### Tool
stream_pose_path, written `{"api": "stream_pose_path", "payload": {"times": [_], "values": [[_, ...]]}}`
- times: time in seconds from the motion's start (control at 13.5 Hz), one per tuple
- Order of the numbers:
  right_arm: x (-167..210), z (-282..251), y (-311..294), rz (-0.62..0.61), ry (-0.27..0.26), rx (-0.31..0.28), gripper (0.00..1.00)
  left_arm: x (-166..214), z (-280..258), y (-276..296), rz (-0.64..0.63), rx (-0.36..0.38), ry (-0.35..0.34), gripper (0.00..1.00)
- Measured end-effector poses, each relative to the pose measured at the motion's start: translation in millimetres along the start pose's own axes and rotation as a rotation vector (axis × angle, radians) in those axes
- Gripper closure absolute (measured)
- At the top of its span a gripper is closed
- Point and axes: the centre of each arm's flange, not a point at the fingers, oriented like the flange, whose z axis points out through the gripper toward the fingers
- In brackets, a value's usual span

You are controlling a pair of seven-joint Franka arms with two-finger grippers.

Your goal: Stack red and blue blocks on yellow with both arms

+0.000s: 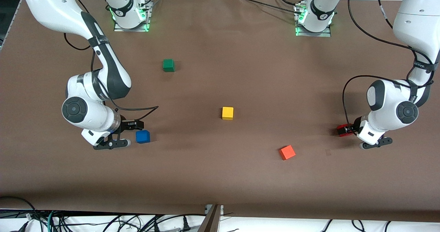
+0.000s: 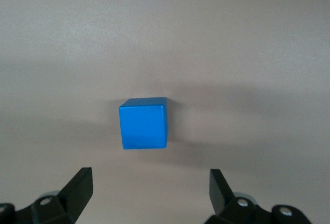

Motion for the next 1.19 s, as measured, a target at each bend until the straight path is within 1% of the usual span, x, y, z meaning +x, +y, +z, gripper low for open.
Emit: {"api": "stream_pose_path", "payload": {"times": [0.07,0.22,0.3,0.52,0.67,0.82,0.97,1.11,1.19], "values": [[1,5,0,0.001,0.001,0.002,0.00,0,1,0,0.000,-0.001,0.000,0.12],[4,20,0,0.003,0.007,0.008,0.00,0,1,0,0.000,-0.001,0.001,0.37],[5,28,0,0.004,0.012,0.012,0.00,0,1,1,0.002,-0.003,0.002,0.44],[8,52,-3,0.002,0.022,0.022,0.00,1,-9,25,0.034,-0.026,0.019,0.44],[9,65,-10,-0.006,0.032,0.028,0.00,-1,-32,70,0.068,-0.066,0.043,0.44],[11,79,-14,-0.011,0.044,0.035,0.00,-12,-60,127,0.061,-0.092,0.028,0.44],[12,92,-14,-0.009,0.056,0.041,0.00,-30,-92,205,0.073,-0.089,0.016,0.44],[13,99,-13,-0.006,0.069,0.046,0.00,-60,-118,287,0.067,-0.092,0.033,0.44],[13,102,-12,-0.005,0.069,0.046,0.02,-75,-127,321,0.070,-0.100,0.046,0.44]]}}
